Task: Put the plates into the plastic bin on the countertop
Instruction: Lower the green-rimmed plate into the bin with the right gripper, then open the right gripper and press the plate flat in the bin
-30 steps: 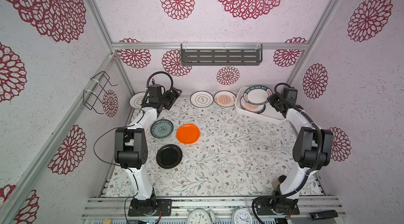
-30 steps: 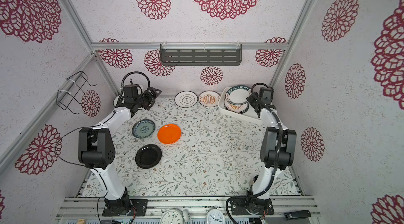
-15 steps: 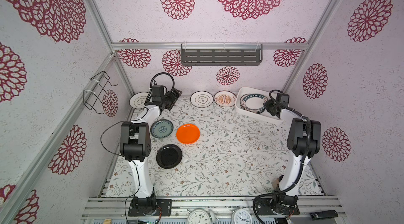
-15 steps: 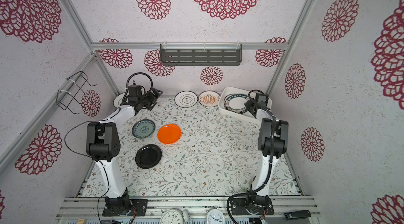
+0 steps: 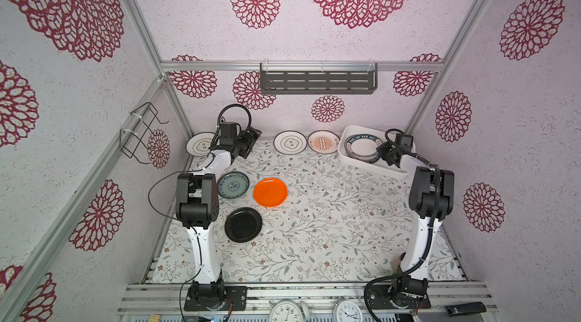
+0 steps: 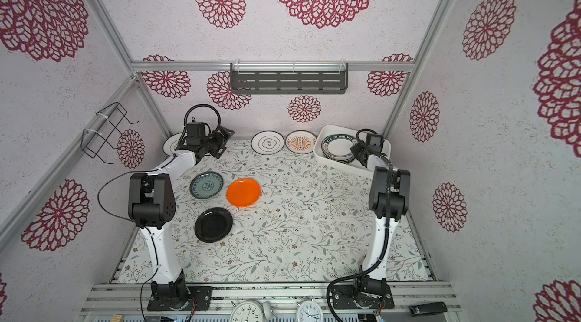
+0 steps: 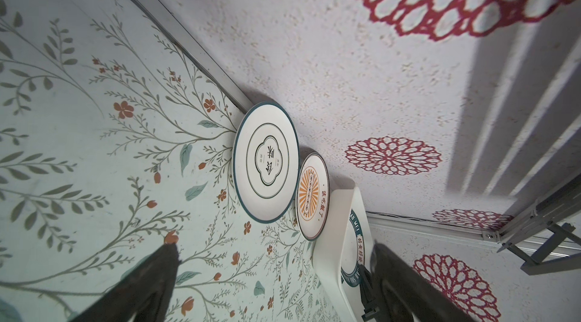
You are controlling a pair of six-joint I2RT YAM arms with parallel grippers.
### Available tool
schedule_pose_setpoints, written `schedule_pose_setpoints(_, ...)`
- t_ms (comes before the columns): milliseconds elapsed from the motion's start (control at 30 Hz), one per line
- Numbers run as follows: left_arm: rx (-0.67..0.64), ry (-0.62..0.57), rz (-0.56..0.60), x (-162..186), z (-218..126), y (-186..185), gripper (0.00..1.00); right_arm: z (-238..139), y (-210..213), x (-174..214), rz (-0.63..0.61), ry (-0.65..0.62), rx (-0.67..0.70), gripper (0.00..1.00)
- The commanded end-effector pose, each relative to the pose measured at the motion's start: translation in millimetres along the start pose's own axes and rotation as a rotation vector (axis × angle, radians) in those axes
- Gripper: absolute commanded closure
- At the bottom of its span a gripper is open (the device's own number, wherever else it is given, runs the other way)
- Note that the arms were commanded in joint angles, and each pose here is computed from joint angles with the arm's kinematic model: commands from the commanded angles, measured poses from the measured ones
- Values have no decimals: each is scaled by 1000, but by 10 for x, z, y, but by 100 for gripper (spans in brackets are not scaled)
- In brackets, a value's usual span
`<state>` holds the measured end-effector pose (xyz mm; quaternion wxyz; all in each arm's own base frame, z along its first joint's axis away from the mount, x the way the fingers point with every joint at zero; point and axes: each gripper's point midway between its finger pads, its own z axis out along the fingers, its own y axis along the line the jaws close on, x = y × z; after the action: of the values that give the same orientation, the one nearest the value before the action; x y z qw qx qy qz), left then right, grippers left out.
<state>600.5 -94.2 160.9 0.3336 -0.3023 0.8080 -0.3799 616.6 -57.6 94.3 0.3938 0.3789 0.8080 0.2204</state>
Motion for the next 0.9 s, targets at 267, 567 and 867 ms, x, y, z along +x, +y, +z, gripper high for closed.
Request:
schedule_pose_setpoints(267,-19,11,-18,18,55,50,2,-165,211,-157,-49,-25,-34,63)
schedule_pose_setpoints(567,-39,-8,-10,27,-34,107,1,-335,258,-198,-85,-50,-14,27)
schedule_pose_setpoints(867,-111,-77,-9,-71,-180,209,3,-570,557,-261,-143,-75,-78,13)
